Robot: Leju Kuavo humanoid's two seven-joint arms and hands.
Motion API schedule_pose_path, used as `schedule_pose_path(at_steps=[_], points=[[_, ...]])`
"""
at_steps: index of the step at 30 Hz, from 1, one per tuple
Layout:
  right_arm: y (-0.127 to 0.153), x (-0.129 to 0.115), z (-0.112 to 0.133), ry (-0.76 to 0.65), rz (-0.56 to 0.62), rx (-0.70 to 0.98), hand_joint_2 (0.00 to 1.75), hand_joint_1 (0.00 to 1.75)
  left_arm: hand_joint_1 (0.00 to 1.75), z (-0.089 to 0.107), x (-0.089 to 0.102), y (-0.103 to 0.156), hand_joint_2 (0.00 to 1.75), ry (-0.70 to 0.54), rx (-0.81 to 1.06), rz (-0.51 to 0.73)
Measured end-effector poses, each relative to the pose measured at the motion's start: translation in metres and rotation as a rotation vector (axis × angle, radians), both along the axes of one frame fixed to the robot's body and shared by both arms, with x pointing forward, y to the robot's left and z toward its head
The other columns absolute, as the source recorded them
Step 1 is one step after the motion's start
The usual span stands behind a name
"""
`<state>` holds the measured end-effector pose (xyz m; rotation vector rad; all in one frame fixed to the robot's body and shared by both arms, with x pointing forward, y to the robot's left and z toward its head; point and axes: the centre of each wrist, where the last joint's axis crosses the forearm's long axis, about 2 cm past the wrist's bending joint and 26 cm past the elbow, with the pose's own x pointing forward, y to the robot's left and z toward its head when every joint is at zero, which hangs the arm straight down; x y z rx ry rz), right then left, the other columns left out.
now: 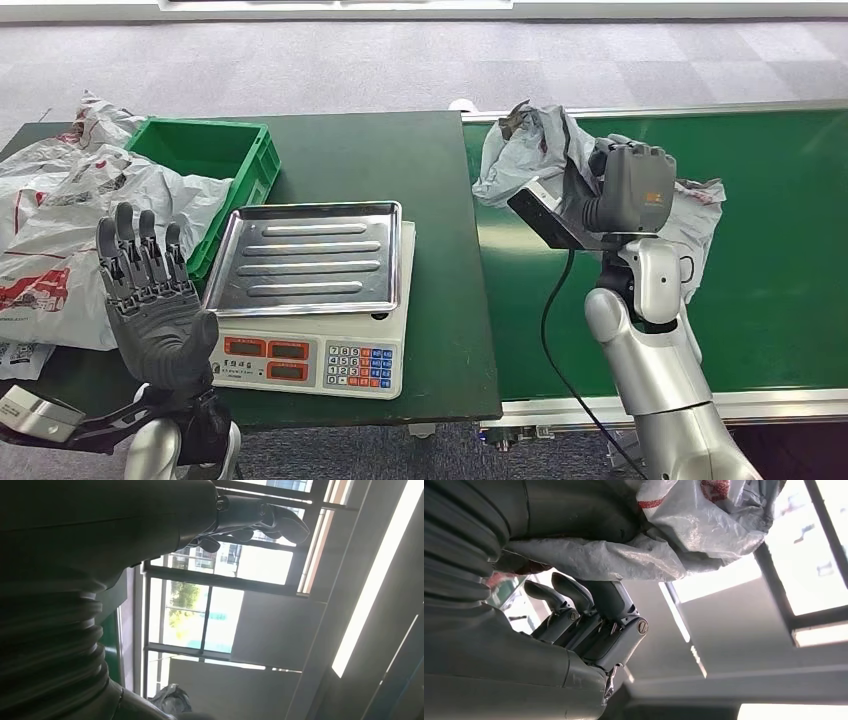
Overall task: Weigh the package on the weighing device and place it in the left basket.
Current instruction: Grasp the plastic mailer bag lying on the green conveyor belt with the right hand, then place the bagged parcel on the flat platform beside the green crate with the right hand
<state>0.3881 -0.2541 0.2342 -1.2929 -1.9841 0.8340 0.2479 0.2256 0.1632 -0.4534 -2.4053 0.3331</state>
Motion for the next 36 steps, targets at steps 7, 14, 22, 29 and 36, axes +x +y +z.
schedule_pose_path(at_steps=[7, 14, 22, 29, 36], points=[[0.025, 0.006, 0.024, -0.082, -0.028, 0.023, 1.75, 1.75, 0.00, 0.000, 0.009, -0.011, 1.75, 0.002, -0.007, -0.042], [0.116, 0.041, 0.054, 0.082, 0.311, 0.062, 1.75, 1.75, 0.00, 0.004, 0.024, -0.026, 1.75, -0.010, -0.012, -0.102], [0.200, 0.023, 0.044, 0.237, 0.583, 0.088, 1.75, 1.75, 0.00, 0.002, 0.023, -0.027, 1.75, -0.001, -0.023, -0.108], [0.212, 0.017, 0.021, 0.323, 0.630, 0.044, 1.75, 1.75, 0.00, 0.000, 0.022, -0.024, 1.75, 0.004, -0.025, -0.101], [0.214, 0.017, 0.012, 0.415, 0.635, 0.031, 1.75, 1.75, 0.00, 0.000, 0.022, -0.021, 1.75, 0.019, -0.019, -0.043]])
